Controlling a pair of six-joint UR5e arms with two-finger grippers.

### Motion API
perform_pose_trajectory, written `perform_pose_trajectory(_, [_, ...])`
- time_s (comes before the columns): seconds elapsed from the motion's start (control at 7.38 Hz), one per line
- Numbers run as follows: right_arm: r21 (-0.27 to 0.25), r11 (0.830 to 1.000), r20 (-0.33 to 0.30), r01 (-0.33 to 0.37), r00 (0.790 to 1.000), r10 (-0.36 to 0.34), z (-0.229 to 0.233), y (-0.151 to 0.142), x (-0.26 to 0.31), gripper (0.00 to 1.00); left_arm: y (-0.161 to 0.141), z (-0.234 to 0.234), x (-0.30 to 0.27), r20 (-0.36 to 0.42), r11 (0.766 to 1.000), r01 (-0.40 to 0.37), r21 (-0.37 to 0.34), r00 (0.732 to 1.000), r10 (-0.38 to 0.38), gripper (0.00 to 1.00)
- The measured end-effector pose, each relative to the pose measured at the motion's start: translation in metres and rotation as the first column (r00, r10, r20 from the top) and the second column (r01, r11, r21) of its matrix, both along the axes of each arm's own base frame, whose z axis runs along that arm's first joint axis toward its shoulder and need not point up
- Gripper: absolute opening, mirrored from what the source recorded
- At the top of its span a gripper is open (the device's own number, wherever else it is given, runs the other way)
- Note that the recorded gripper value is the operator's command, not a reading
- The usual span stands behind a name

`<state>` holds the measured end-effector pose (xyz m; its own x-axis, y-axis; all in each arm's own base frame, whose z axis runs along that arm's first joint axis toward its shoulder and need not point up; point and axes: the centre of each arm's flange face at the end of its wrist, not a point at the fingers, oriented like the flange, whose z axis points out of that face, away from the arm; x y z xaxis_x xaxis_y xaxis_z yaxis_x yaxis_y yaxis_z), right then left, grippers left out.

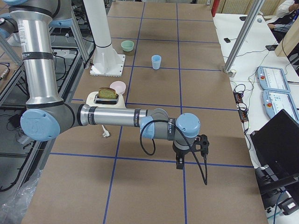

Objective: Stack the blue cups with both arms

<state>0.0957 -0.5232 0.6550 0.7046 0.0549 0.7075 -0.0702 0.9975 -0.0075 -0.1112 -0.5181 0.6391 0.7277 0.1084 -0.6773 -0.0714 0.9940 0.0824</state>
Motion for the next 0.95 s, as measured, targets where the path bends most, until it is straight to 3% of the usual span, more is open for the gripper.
perform_pose_trajectory(0.41, [0.005,1.0,-0.034,-0.002,0.999,0.002,-0.001,0.01,0.003,1.0,0.022,0.001,-0.001,-0.003,0.999,0.033,-0.027,0.999,-0.033,0.98])
perform_pose_trajectory(0.95, [0.012,1.0,-0.041,-0.002,0.999,0.003,-0.004,0.014,0.003,1.0,0.024,-0.003,-0.001,-0.002,0.999,0.043,-0.029,0.999,-0.044,0.98])
